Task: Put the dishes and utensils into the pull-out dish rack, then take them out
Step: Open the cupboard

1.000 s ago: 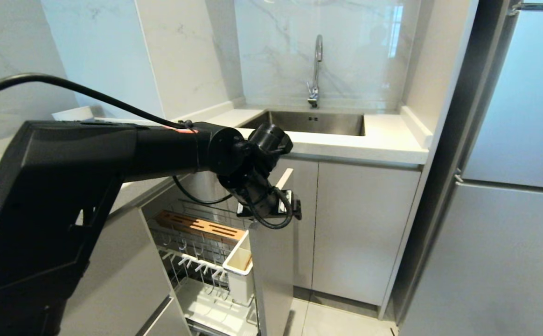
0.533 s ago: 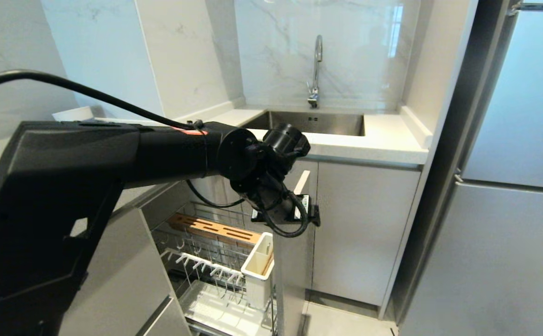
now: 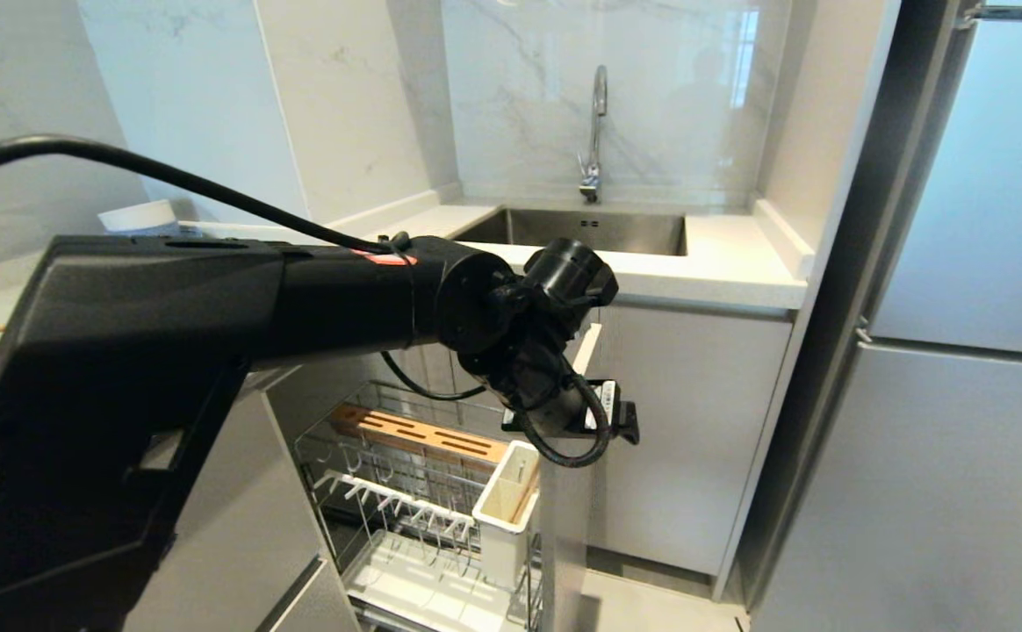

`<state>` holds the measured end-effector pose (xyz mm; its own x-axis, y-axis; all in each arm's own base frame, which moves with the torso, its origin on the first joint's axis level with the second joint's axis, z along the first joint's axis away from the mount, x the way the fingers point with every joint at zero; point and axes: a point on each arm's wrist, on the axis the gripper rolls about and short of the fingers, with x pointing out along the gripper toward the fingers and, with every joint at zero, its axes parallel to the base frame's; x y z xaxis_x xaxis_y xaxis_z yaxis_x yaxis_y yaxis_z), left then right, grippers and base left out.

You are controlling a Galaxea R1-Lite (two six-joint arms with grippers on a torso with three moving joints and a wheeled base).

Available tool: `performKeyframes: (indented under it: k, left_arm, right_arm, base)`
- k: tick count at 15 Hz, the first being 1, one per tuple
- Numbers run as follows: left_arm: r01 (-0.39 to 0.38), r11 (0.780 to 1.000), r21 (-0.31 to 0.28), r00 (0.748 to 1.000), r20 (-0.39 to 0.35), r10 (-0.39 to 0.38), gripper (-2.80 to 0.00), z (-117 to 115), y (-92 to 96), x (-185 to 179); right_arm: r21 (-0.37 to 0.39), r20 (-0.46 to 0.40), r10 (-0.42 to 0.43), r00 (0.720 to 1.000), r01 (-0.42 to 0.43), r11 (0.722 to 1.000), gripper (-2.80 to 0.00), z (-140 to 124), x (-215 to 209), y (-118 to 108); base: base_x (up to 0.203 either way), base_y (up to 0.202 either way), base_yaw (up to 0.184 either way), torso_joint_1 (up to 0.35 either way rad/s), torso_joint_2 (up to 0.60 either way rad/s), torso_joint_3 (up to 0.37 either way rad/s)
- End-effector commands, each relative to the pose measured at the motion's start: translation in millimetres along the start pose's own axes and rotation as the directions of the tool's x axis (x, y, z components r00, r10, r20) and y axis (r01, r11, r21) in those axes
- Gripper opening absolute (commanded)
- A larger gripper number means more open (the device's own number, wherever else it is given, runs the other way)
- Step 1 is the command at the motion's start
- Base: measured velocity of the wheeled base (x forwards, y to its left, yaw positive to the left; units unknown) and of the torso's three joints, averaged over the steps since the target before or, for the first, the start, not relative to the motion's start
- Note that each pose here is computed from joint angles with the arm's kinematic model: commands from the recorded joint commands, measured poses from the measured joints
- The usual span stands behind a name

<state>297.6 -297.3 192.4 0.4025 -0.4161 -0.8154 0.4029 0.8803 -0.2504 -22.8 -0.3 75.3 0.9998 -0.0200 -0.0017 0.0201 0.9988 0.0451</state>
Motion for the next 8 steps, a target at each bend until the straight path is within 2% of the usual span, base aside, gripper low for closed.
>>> performKeyframes:
  k: [1, 5, 8]
  left_arm:
    - [0.019, 1.0, 0.012, 1.0, -0.001, -0.019, 0.0, -2, -7.2, -2]
    - [0.061, 0.997, 0.041, 0.998, 0.029, -0.062, 0.0, -5, -21.8, -9]
    - [0.076, 0.996, 0.044, 0.996, 0.046, -0.078, 0.0, -4, -23.8, -18]
  right_arm:
    - [-0.001, -0.001, 0.0, 1.0, 0.0, 1.0, -2.8, 0, 0, 0]
    - [0.001, -0.001, 0.0, 1.0, 0.0, 1.0, -2.8, 0, 0, 0]
    - [0.0, -0.001, 0.0, 1.0, 0.0, 1.0, -2.8, 0, 0, 0]
  base:
    - [0.0, 0.0, 0.0, 0.0, 0.0, 0.0]
    - [0.0, 0.0, 0.0, 0.0, 0.0, 0.0]
    - [0.0, 0.0, 0.0, 0.0, 0.0, 0.0]
